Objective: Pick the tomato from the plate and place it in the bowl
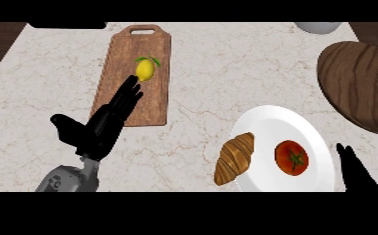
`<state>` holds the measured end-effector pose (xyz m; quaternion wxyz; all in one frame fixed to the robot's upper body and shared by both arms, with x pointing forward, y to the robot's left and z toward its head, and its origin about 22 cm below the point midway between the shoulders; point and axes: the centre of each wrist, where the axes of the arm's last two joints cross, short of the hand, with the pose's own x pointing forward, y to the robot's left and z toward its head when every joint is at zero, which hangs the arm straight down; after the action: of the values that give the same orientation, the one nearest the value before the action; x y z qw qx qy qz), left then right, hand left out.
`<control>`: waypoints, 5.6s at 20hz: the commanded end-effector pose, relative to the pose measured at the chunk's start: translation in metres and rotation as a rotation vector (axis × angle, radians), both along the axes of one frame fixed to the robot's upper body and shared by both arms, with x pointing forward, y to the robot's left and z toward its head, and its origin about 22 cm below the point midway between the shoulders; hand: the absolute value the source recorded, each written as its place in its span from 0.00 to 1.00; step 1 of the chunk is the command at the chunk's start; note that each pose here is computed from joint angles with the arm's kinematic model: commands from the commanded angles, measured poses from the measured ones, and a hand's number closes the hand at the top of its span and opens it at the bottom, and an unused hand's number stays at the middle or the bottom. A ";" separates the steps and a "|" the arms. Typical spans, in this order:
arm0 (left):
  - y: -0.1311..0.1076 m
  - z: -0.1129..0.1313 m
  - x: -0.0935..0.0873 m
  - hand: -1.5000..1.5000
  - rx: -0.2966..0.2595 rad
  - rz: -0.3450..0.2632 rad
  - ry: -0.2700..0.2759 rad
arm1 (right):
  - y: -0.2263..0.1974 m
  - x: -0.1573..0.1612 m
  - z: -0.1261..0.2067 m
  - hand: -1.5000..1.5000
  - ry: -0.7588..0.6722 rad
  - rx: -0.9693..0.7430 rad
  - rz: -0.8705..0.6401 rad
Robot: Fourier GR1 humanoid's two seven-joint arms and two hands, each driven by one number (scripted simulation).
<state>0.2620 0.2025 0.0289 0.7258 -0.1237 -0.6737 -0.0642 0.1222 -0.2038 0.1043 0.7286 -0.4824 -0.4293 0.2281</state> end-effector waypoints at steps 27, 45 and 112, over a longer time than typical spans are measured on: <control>-0.004 -0.007 0.005 0.50 -0.003 0.020 0.004 | 0.021 0.070 -0.050 0.00 0.170 -0.046 -0.059; -0.004 -0.008 0.009 0.50 -0.004 0.006 0.003 | 0.010 0.101 -0.074 1.00 0.050 -0.065 0.012; 0.015 -0.010 0.008 0.50 -0.013 -0.002 0.011 | -0.204 0.206 0.084 1.00 -0.293 -0.323 0.151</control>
<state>0.2704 0.2056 0.0241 0.7264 -0.1272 -0.6723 -0.0646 0.3142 -0.3770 0.2114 0.5592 -0.5745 -0.5377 0.2610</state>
